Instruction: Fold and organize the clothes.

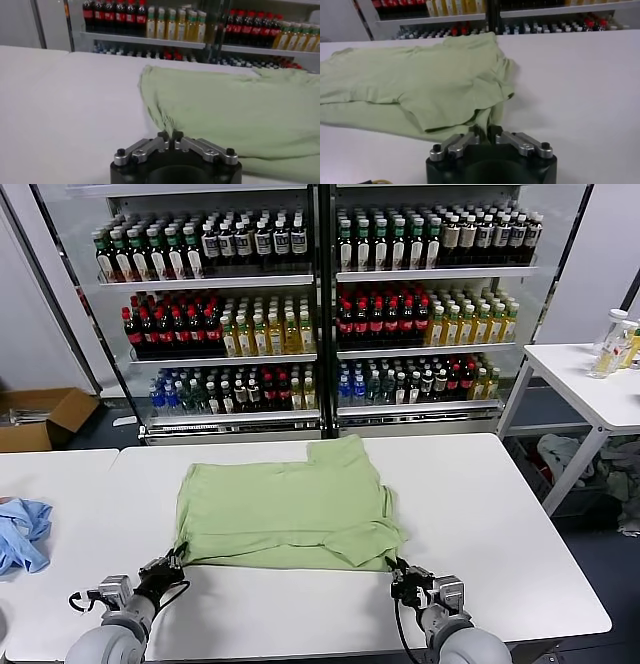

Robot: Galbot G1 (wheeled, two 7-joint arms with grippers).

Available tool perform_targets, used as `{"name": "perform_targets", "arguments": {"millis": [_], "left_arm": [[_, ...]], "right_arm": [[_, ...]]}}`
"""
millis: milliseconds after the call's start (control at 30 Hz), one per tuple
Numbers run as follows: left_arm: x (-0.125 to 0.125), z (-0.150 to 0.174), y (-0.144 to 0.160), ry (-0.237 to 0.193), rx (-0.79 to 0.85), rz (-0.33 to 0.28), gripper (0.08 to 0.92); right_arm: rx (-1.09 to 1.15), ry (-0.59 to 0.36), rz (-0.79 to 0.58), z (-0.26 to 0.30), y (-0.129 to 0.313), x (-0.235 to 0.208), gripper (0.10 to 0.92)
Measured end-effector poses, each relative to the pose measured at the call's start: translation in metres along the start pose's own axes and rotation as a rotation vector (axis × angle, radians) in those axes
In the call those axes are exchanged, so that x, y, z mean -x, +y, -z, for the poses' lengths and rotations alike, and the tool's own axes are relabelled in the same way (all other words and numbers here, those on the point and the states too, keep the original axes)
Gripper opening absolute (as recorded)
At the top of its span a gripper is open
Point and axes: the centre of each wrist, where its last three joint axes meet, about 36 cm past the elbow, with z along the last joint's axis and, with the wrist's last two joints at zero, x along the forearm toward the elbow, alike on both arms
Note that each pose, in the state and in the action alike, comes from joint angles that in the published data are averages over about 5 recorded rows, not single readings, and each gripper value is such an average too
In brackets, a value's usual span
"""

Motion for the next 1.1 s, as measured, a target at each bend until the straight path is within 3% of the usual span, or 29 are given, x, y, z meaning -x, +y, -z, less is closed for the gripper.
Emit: {"name": "perform_targets", "arguments": {"millis": [600,933,1100], "left_arm": [[-0.063,-0.012,-0.031,0.017,-0.019,-0.024,0.1],[-0.105,-0.013,-0.041,0.048,0.044,0.002,0.1],[-0.122,-0.014,-0.048,0.076,0.067,0.01,0.162]], "right_arm": [[-0.082,0.015,-0.014,-0.029,0.009,-0.076,0.106],[-0.165,0.046,-0.044,-0.036,0.009,-0.114,0.106],[-0.207,0.041,-0.057,-0.03,0.007,-0.123,0.172]]}}
